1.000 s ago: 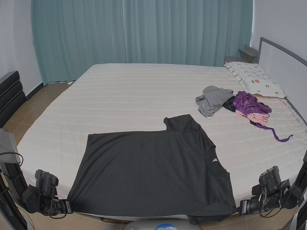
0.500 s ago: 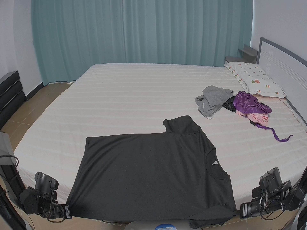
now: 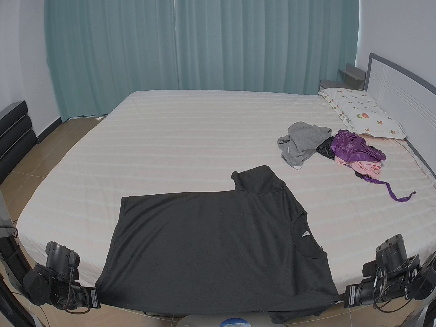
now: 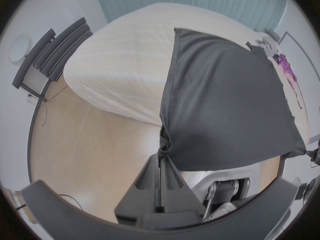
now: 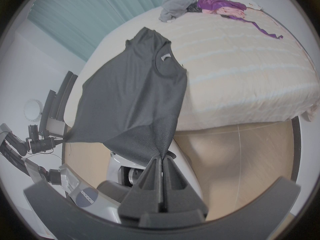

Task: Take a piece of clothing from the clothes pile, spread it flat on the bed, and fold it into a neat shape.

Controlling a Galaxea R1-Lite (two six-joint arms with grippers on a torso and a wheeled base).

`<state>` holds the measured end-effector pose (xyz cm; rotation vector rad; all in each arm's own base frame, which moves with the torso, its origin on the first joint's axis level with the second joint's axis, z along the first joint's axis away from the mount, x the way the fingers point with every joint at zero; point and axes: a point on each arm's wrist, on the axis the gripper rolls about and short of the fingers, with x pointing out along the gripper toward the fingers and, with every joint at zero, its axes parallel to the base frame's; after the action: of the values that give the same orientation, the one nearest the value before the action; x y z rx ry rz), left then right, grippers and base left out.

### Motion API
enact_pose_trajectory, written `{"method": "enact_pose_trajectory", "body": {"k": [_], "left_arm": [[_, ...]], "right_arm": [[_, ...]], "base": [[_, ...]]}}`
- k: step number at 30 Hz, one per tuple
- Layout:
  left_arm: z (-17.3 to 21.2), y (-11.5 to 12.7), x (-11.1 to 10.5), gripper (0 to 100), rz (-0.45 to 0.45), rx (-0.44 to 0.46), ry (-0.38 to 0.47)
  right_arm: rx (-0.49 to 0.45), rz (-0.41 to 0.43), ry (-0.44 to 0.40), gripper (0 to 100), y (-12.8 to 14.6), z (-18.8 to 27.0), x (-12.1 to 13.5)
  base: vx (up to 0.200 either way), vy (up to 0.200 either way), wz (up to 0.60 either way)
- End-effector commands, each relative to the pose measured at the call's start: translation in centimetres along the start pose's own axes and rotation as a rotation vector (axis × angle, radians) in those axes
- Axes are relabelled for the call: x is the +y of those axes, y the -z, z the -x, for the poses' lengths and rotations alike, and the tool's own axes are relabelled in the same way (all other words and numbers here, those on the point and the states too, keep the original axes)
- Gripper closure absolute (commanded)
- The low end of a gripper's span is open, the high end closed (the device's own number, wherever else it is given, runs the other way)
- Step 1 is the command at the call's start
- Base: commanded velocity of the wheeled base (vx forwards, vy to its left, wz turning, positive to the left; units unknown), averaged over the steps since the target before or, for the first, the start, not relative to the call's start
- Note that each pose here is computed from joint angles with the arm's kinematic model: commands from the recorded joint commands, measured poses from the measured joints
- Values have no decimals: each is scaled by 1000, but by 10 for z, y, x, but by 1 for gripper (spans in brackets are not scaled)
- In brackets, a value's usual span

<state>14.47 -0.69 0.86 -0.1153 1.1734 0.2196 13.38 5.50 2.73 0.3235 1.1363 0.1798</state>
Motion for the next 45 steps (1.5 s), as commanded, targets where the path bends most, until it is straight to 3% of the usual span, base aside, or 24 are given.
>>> {"method": "enact_pose_trajectory", "body": {"k": [1, 7, 14, 32, 45], "left_arm": [[8, -11, -2, 100, 50, -112, 31], [13, -40, -10, 100, 213, -258, 91], [16, -63, -15, 100, 292, -331, 118], [14, -63, -15, 100, 300, -326, 110], [-6, -84, -25, 100, 295, -315, 106]], "right_arm": [[-86, -7, -40, 100, -9, 5, 4], [-210, -48, -75, 100, -37, 2, 8], [-283, -65, -92, 100, -65, -3, 14], [-322, -65, -117, 100, -76, 1, 15], [-315, -76, -115, 100, -103, -23, 18]], "base": [[0, 0, 0], [0, 0, 0], [0, 0, 0], [0, 0, 0], [0, 0, 0]]}}
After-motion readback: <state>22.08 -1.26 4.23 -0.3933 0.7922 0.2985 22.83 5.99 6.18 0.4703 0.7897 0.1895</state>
